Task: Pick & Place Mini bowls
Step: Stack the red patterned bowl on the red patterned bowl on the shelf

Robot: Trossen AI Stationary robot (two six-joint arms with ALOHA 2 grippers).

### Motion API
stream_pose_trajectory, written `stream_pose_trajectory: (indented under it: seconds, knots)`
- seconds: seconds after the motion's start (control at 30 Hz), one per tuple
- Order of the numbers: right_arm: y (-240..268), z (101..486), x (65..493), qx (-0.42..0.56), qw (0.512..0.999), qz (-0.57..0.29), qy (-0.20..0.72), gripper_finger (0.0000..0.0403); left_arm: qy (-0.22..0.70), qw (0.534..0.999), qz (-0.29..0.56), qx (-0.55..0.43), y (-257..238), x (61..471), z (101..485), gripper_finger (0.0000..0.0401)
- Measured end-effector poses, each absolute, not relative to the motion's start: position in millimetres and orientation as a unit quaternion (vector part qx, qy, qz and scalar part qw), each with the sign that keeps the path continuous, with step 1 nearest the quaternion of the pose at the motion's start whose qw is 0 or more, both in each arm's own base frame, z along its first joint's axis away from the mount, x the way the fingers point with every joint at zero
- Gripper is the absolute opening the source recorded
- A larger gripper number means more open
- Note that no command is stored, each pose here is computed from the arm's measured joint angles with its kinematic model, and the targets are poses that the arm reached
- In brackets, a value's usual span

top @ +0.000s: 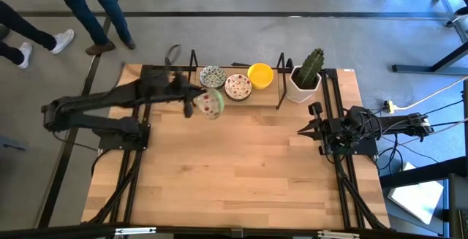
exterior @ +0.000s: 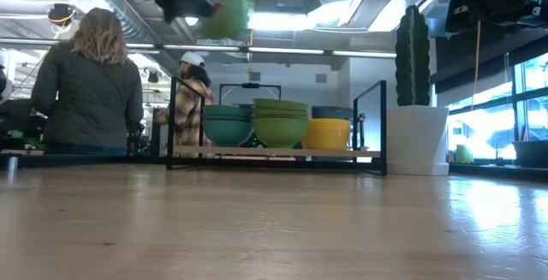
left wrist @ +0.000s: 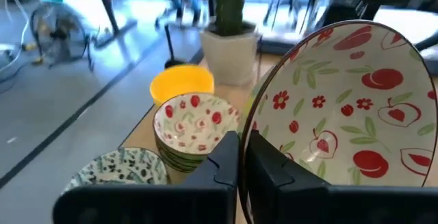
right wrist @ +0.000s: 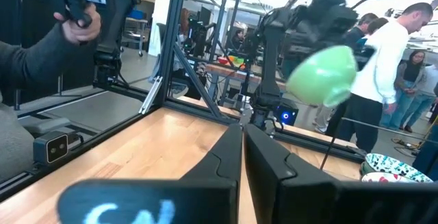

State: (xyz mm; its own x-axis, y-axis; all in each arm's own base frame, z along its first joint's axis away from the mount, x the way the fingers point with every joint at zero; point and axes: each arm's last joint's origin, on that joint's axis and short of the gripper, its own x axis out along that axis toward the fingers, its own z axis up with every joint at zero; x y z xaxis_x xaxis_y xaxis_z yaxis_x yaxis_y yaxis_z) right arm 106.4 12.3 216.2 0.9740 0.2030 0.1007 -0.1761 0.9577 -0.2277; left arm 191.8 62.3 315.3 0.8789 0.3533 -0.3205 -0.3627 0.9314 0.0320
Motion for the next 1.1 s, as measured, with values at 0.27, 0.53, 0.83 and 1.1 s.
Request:
stream_pose_trajectory:
  seconds: [0.27, 0.53, 0.83, 1.1]
  knots:
    - [12, 216, 106, -0.109, 0.987, 0.096, -0.061, 0.002, 0.273, 0.945, 0.178, 0.026, 97, 287, 343, 0.0005]
    - [12, 215, 106, -0.109, 0.988, 0.097, -0.056, 0.002, 0.366, 0.908, 0.201, 0.008, 152, 350, 342, 0.0005]
    - [12, 215, 106, -0.109, 0.988, 0.097, -0.054, 0.002, 0.456, 0.862, 0.215, -0.056, 199, 379, 316, 0.0005]
    - [12, 214, 107, -0.108, 0.988, 0.098, -0.05, 0.002, 0.481, 0.842, 0.225, -0.096, 218, 369, 308, 0.0005]
